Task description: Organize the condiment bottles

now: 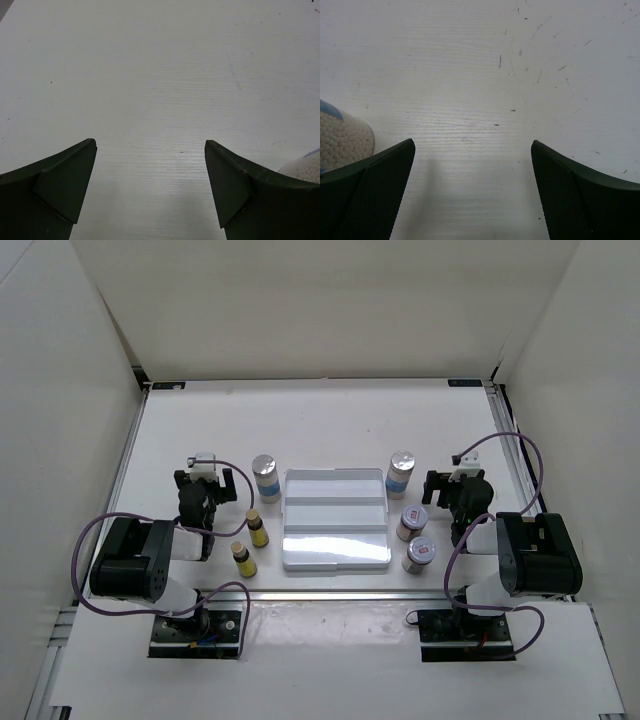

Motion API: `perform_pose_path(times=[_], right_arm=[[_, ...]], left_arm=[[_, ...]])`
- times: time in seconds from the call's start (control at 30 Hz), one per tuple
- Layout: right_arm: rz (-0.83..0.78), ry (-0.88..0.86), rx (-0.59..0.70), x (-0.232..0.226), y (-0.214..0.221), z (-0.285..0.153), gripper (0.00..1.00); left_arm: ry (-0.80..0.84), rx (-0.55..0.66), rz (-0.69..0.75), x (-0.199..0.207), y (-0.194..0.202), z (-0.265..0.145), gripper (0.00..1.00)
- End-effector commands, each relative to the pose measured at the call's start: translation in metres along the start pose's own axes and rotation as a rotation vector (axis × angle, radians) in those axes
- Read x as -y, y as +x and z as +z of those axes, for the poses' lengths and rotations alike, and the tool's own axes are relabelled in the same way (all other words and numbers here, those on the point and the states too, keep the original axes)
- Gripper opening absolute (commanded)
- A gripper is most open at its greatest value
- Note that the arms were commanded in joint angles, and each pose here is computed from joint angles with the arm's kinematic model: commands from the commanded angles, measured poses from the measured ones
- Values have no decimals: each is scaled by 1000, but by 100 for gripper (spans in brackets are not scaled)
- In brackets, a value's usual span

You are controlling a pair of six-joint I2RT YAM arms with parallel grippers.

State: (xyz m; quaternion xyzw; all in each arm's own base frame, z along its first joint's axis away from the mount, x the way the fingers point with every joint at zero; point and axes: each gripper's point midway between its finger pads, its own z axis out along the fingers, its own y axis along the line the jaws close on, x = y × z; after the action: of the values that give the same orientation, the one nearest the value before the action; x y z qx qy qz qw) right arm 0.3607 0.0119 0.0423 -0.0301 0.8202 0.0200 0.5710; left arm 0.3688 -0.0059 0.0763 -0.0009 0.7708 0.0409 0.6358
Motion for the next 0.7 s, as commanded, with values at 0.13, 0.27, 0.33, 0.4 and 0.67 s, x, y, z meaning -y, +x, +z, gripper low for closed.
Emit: perform_pose_path(times=[0.13,0.27,0.33,0.4,0.67], right_arm=[[3,2,71,2,-25,5,100],[3,2,71,2,-25,5,100],[3,2,71,2,-25,5,100],[0,3,110,2,-37,3,100],[385,539,-191,69,-146,-84,100]], left_arm=[[10,54,-15,2,-19,4,100],[10,54,-15,2,-19,4,100],[11,54,-26,2,-19,4,100],[1,54,-26,1,-19,4,100],[-254,47,-203,-25,-99,-15,100]])
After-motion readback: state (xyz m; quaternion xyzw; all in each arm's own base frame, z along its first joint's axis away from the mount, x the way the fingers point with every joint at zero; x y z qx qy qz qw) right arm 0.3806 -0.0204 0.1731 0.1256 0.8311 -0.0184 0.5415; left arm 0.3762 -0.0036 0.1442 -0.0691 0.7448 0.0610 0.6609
